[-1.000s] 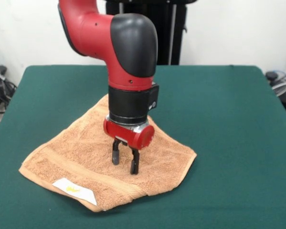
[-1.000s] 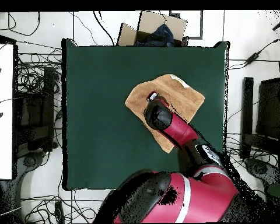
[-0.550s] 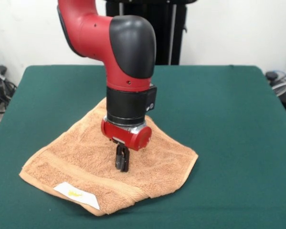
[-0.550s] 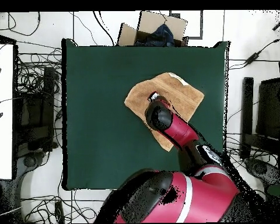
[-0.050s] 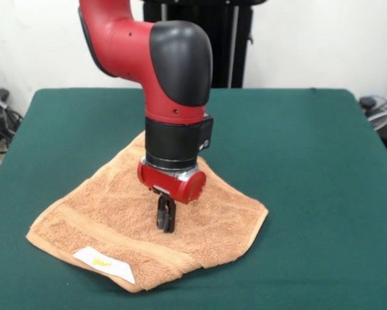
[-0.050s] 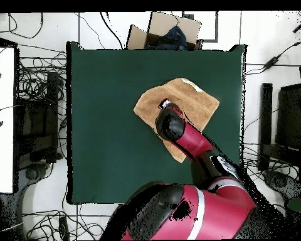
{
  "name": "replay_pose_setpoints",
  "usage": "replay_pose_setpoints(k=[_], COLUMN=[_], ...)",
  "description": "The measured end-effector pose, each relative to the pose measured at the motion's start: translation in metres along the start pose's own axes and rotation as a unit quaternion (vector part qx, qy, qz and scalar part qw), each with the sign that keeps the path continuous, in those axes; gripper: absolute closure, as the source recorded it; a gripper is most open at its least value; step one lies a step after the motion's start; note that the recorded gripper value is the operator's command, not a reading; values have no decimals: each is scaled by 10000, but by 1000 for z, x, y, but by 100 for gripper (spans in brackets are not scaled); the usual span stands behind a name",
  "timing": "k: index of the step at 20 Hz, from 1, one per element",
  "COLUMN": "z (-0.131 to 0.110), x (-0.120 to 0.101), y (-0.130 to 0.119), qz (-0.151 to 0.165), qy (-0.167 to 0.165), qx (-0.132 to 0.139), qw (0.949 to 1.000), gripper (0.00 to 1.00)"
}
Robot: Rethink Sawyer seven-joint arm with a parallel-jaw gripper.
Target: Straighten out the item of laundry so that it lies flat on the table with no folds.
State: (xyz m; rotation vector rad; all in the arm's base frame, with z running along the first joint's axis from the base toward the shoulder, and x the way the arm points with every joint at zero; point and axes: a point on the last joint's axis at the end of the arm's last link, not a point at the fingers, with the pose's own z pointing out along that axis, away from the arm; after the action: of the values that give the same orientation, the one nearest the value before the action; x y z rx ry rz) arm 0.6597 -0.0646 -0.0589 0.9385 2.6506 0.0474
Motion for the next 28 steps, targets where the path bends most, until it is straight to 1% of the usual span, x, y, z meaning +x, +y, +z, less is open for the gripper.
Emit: replay_pose_setpoints(k=[7, 10, 11, 13, 14, 18, 20, 23, 25, 28], z=[-4, -8, -12, -15, -19, -28, -38, -48, -58, -65], x=[6, 12, 17, 21, 25, 38, 48, 55, 61, 62], y=[6, 16, 23, 26, 29, 33, 37, 41, 44, 46], qz=[-53, -49, -57, -66, -81, -137, -210, -278, -338, -355], qy=[-2, 159, 318, 407, 526, 789, 1034, 1268, 1513, 1624], qx=[133, 151, 131, 121, 121, 205, 294, 356, 414, 417], qw=[9999, 9997, 9994, 9991, 9985, 9966, 9940, 9909, 9870, 9852], gripper=[100, 100, 100, 100, 100, 100, 100, 100, 100, 100])
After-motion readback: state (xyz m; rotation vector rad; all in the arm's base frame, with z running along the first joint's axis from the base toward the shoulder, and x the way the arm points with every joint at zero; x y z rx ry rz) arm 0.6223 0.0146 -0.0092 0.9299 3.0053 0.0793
